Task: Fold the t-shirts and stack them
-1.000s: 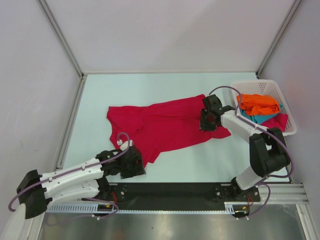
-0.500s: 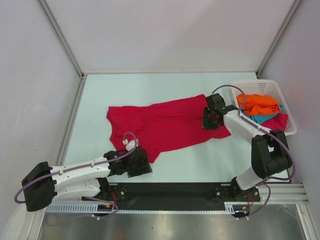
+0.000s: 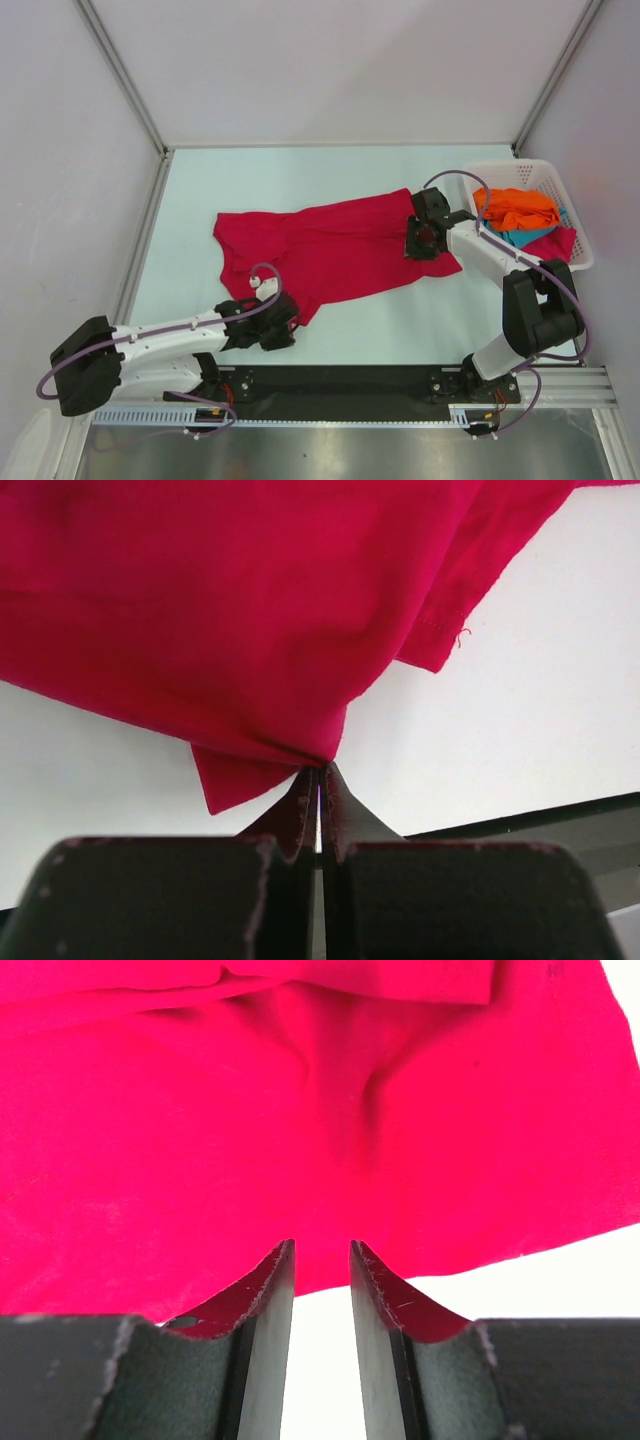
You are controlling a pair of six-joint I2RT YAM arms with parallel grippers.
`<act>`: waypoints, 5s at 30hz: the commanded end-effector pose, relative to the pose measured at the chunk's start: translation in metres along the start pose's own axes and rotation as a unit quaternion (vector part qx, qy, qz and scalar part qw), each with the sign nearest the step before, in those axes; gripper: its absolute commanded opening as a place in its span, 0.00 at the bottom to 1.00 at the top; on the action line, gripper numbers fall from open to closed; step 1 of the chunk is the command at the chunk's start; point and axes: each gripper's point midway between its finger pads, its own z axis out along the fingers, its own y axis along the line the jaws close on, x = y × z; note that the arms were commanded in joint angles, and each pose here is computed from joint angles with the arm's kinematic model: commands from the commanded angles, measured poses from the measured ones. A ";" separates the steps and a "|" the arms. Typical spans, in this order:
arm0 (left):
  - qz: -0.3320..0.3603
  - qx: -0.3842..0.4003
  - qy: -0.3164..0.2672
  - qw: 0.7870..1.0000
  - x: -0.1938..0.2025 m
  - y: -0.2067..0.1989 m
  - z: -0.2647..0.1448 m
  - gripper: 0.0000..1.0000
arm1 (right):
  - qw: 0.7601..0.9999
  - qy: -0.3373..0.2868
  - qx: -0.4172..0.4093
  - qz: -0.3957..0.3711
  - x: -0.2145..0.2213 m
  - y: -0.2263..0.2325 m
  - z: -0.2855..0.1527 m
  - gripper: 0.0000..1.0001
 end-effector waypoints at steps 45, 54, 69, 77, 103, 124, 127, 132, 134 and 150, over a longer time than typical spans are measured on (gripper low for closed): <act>-0.159 -0.132 -0.176 0.962 -0.248 0.061 -0.022 0.00 | 0.999 -0.025 0.007 -0.026 -0.030 -0.004 -0.019 0.33; -0.200 -0.158 -0.179 0.950 -0.253 0.102 -0.019 0.00 | 0.999 -0.029 0.013 -0.022 -0.033 -0.005 -0.019 0.34; -0.185 -0.116 -0.151 0.964 -0.255 0.091 -0.003 0.73 | 0.999 -0.018 0.033 -0.012 -0.022 -0.016 -0.010 0.48; -0.166 -0.096 -0.174 0.966 -0.250 0.085 -0.032 0.85 | 0.998 0.016 0.011 0.053 -0.006 -0.035 0.015 0.52; -0.125 -0.052 -0.133 0.982 -0.189 0.058 -0.008 0.85 | 0.994 0.018 0.075 0.075 0.023 -0.065 0.019 0.53; -0.097 -0.048 -0.116 0.987 -0.186 0.044 0.008 0.84 | 0.997 0.028 0.039 0.066 0.021 -0.050 0.044 0.00; -0.095 -0.047 -0.116 0.988 -0.187 0.043 0.009 0.84 | 0.998 0.002 0.045 0.054 0.007 -0.046 0.032 0.00; -0.093 -0.045 -0.117 0.988 -0.190 0.041 0.010 0.84 | 0.997 -0.045 0.055 0.033 -0.033 -0.033 0.005 0.00; -0.093 -0.045 -0.117 0.988 -0.191 0.041 0.010 0.84 | 0.997 -0.053 0.057 0.029 -0.043 -0.031 -0.002 0.00; -0.088 -0.049 -0.130 0.986 -0.201 0.038 0.001 0.84 | 0.994 -0.071 0.079 0.021 -0.125 -0.021 0.018 0.00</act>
